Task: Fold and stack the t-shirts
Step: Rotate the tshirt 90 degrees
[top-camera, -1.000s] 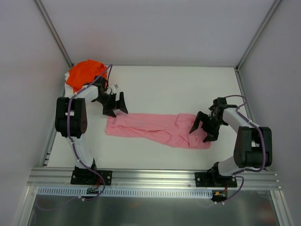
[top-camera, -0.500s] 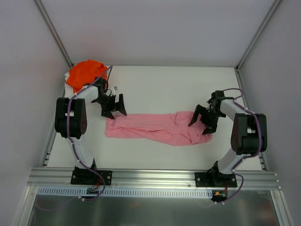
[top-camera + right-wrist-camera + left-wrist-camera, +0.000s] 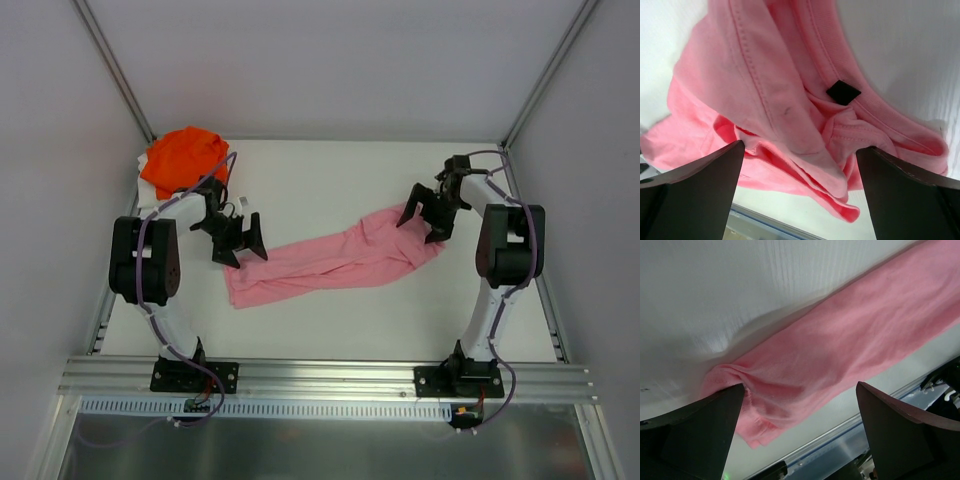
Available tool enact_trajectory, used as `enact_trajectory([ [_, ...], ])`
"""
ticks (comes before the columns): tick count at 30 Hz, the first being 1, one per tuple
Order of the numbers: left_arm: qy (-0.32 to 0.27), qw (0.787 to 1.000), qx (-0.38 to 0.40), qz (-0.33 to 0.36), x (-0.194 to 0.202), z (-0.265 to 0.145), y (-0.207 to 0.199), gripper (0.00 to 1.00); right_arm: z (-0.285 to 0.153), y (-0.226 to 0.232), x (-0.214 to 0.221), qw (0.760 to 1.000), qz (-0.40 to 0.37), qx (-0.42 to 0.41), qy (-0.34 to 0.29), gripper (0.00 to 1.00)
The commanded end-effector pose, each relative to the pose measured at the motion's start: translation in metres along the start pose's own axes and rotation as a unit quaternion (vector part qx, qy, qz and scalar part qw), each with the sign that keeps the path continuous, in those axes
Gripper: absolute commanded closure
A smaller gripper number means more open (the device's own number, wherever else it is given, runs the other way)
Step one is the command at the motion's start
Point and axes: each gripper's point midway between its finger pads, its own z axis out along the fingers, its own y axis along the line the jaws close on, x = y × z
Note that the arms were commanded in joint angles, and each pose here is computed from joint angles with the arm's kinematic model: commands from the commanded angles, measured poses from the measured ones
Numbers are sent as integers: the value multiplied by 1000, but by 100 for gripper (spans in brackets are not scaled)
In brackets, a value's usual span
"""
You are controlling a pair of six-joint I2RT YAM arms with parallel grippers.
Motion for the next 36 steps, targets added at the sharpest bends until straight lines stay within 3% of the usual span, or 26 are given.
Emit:
enact_trajectory([
  [1, 16, 1000, 20, -10, 22, -7, -15, 2, -4, 20, -20, 1000, -10, -23, -5, 1],
  [14, 67, 997, 42, -27, 83, 1, -39, 1, 22, 60, -63, 997, -4, -71, -4, 0],
  [25, 112, 989, 91, 21, 85, 16, -101, 1, 43, 121, -97, 991, -22, -131, -9, 1],
  [36, 150, 975, 150, 70, 77, 26, -166, 1, 50, 151, -95, 984, -34, -175, -6, 1],
])
